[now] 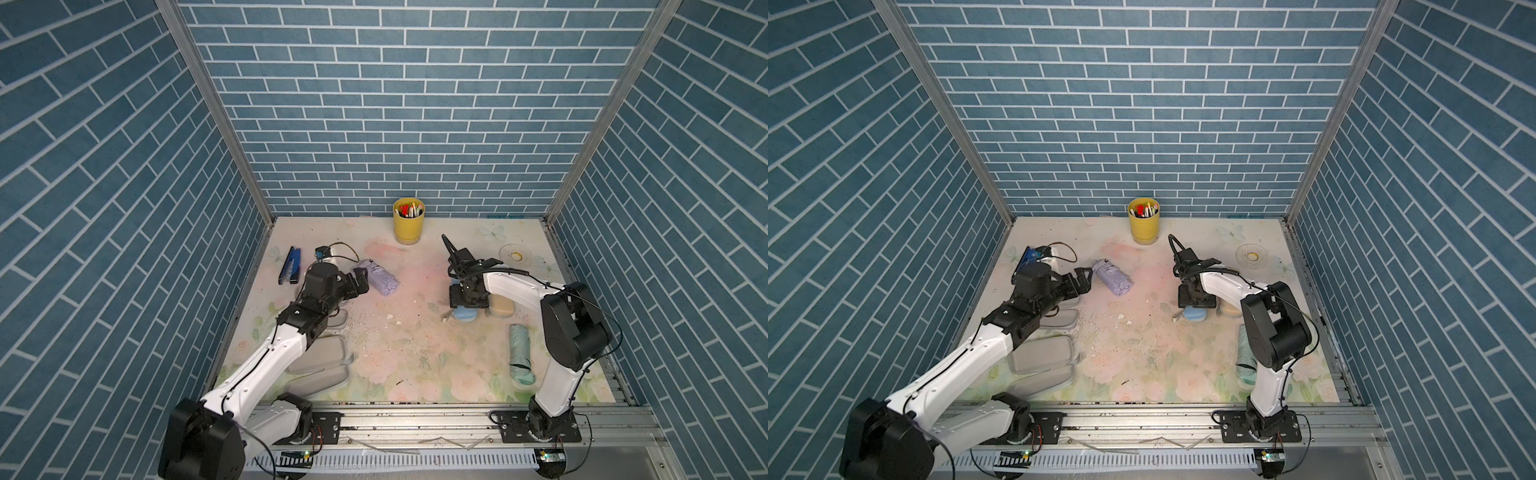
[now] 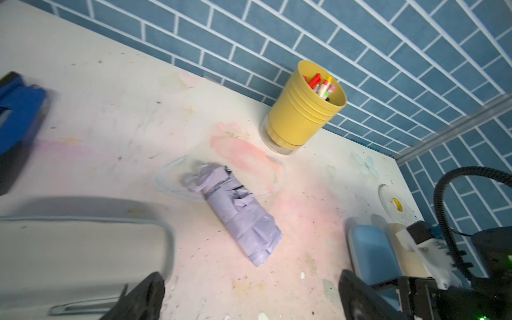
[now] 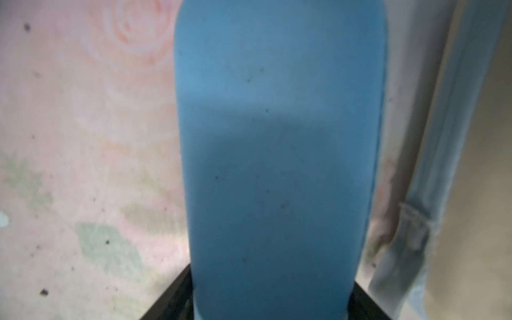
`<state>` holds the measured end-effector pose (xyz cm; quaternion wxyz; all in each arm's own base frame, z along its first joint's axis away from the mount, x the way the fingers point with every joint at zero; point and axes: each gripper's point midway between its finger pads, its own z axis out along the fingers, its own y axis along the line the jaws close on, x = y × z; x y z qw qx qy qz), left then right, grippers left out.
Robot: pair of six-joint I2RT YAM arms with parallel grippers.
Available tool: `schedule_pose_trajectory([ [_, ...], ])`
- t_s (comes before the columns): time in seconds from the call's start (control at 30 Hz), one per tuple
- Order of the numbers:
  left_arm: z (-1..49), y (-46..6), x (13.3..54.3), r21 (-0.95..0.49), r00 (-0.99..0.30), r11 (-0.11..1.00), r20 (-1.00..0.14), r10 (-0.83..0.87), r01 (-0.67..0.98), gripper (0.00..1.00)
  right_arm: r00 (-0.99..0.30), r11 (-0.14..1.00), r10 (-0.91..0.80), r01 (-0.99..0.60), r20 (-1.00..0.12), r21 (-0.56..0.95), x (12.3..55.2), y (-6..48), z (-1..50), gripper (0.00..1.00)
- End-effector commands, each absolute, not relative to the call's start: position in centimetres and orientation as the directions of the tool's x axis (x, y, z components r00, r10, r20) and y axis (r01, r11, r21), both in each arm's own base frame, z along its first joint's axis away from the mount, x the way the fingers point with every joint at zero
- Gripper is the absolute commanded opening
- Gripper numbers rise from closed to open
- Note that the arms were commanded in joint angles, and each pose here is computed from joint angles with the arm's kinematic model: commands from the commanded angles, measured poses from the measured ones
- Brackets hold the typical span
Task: Put umbrellas into zippered umbrella sleeves
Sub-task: Move the umbrella sleeve at the center of the board.
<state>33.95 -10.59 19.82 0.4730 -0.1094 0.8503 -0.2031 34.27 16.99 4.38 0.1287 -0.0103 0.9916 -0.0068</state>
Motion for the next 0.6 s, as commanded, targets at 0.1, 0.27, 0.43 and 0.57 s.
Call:
schedule_pose_trajectory([
  [0.1, 18.1, -6.7, 31.0, -0.436, -0.611, 0.895, -0.685, -0.396, -0.093, 0.93, -0.966, 0.994, -0.071, -0.046, -0.249, -0.103, 35.8, 15.5, 5.5, 0.85],
  [0.27, 19.7, -3.8, 29.8, -0.329, -0.645, 0.929, -0.676, -0.357, -0.169, 0.89, -0.915, 0.967, -0.193, -0.117, -0.354, -0.225, 33.1, 16.5, 12.3, 0.92],
  [0.43, 19.9, -1.3, 29.6, -0.271, -0.66, 0.931, -0.656, -0.366, -0.246, 0.89, -0.82, 0.857, -0.422, -0.5, -0.386, 0.124, 27.8, 30.5, 13.2, 0.75],
  [0.57, 20.4, 0.5, 29.1, -0.274, -0.633, 0.912, -0.658, -0.408, -0.304, 0.89, -0.73, 0.65, -0.539, -0.678, -0.421, 0.344, 22.9, 40.8, 12.9, 0.7],
])
